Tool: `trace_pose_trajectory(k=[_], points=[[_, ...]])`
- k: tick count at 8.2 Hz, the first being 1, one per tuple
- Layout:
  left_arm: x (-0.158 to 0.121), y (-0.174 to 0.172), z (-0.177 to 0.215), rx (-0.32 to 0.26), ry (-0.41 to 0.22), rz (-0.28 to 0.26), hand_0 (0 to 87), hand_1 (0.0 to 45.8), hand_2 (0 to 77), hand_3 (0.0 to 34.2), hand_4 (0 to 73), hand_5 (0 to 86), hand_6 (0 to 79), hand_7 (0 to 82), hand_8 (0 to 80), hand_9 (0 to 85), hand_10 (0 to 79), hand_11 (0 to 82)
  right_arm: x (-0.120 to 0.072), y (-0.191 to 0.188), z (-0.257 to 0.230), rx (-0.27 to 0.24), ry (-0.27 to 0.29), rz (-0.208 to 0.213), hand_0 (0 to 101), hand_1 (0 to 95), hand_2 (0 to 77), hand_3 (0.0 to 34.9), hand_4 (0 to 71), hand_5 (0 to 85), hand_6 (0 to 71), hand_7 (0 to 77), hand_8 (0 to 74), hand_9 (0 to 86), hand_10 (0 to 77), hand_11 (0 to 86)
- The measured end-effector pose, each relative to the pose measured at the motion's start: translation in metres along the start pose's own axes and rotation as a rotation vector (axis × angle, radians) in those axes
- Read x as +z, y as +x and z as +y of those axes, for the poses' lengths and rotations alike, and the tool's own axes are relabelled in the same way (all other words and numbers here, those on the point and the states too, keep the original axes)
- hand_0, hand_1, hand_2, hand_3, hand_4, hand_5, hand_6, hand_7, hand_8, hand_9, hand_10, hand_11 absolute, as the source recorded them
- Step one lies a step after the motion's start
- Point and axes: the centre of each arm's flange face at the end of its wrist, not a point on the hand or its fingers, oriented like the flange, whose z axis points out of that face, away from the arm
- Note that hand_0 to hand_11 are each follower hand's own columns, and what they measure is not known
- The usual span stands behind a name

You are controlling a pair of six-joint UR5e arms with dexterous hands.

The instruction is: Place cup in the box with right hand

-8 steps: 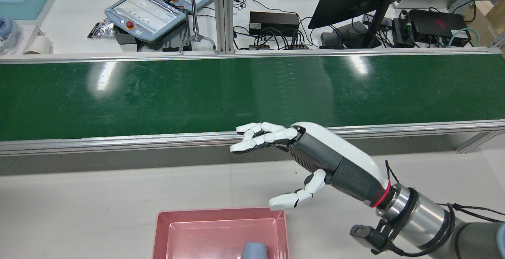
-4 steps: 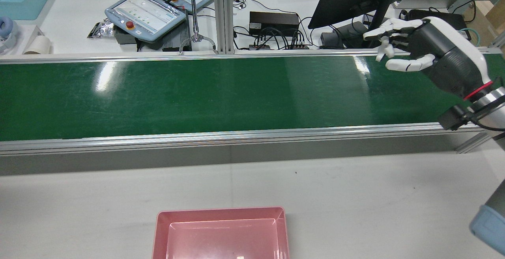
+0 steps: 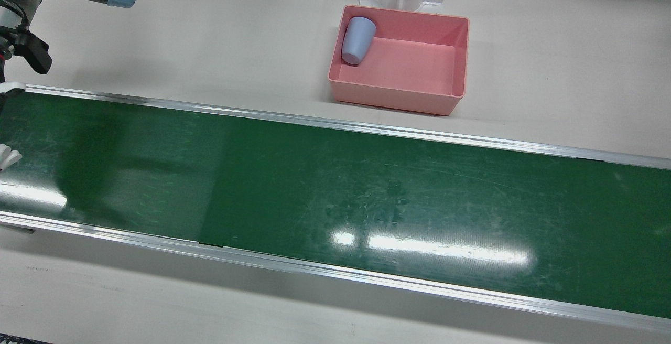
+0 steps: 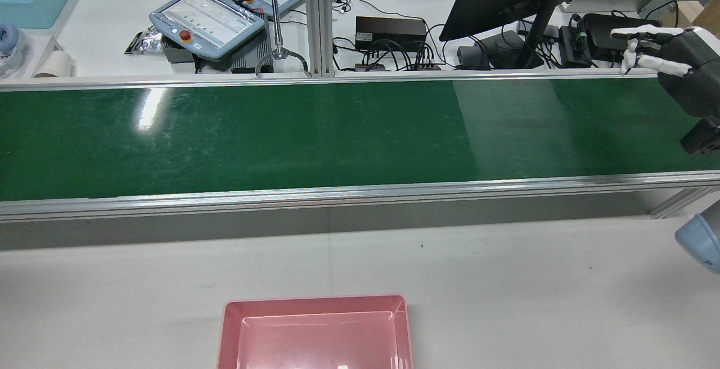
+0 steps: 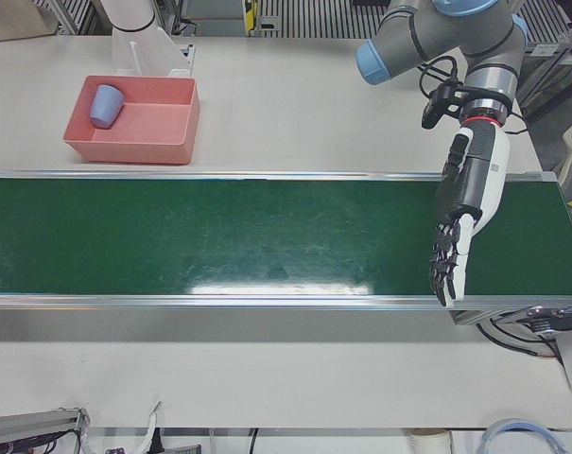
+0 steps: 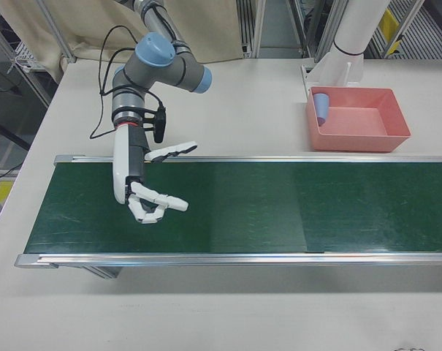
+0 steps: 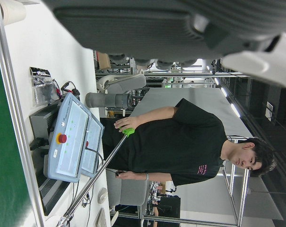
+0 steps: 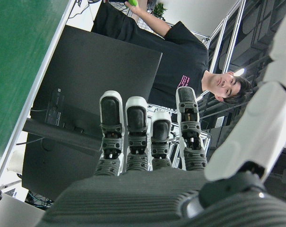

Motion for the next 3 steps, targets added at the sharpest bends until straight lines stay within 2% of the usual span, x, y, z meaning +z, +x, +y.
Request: trace_pose_trajectory(k=[1,2,3], points=[[0.0,0.0,0.0,0.0,0.0,0.0,0.0,0.5,0.5,0.0,1.1,0.5,0.5,0.5,0.0,0.0,0.0,0.0,0.0,-0.015,-0.01,0.005,0.001,-0.027,42,7.1,16.9,0.0,25.1,7.1,22.4,70.4,40.4,61.6,33.8,51.8],[0.0,0.0,-0.001,0.0,0.002,0.0,0.0,0.5,0.5,0.0,1.1,0.0,0.5,0.5,0.0,0.0,0.0,0.0,0.0,-0.028,-0.014,0.006,0.001,-0.05,42,3.3,12.5,0.0,13.6,3.3,9.3,61.1,28.4,51.8,6.5,29.5],[0.0,0.0,-0.002,-0.001,0.003,0.0,0.0,0.5,0.5,0.0,1.1,0.5,0.5,0.5,0.0,0.0,0.0,0.0,-0.002,-0.036,-0.017,0.004,0.001,-0.055,36,12.5,16.9,0.0,8.2,2.2,2.7,30.0,0.5,27.8,1.1,12.0]])
